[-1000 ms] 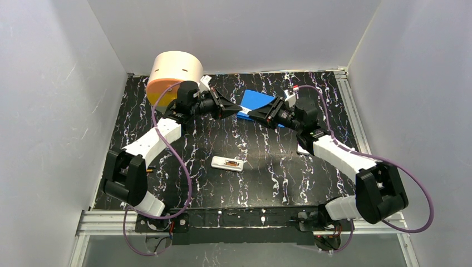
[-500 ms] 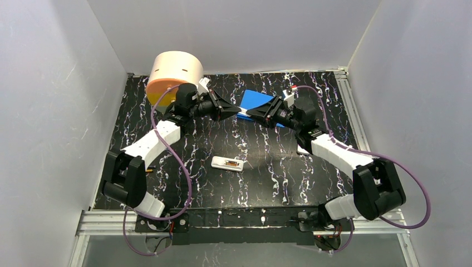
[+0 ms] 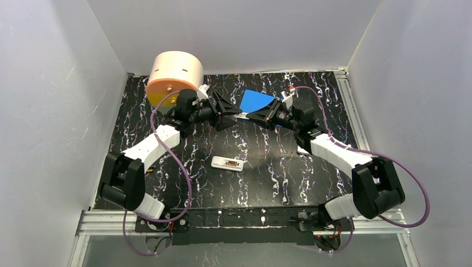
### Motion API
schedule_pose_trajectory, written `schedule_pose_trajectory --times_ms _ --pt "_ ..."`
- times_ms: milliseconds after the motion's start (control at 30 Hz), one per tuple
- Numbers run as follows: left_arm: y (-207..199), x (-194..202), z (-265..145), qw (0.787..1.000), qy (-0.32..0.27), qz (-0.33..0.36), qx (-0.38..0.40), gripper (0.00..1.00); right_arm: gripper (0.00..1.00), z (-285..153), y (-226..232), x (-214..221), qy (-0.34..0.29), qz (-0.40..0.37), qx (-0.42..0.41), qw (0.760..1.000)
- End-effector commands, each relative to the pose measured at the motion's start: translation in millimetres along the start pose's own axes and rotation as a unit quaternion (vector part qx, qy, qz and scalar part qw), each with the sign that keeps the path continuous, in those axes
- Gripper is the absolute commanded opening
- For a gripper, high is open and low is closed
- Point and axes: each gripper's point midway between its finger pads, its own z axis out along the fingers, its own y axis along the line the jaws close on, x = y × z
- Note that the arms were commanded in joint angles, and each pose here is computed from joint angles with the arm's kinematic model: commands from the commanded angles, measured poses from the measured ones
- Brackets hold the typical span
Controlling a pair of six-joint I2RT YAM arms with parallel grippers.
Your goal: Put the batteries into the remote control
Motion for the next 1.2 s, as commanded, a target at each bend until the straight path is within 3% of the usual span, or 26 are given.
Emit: schedule_pose_trajectory --times_ms 0,200,267,300,633,933,1167 --pt "-5 9 -14 1.000 -0.002 0.021 -0.008 0.71 0.01 -5 1 0 0.009 -0.037 0.009 0.999" --pt "32 13 -38 0.990 -0.012 0.070 -0.119 0.86 0.01 -9 -27 19 0.056 -0.044 0.032 0.997" --pt "49 19 -52 0.983 -0.012 0.092 -0.159 0.98 0.01 -13 -40 27 0.068 -0.037 0.040 0.996" --pt "59 22 -59 0.978 -0.012 0.100 -0.181 0.98 0.01 -16 -48 32 0.072 -0.030 0.045 0.996" --pt "125 61 -112 0.958 -0.001 0.107 -0.264 0.96 0.01 -20 -81 83 0.064 -0.045 0.075 0.994" --pt "158 59 -116 0.946 0.003 0.113 -0.305 0.89 0.01 6 -98 126 0.052 -0.044 0.107 0.992" --pt "182 61 -112 0.940 0.015 0.110 -0.321 0.82 0.01 19 -114 129 0.039 -0.039 0.125 0.991"
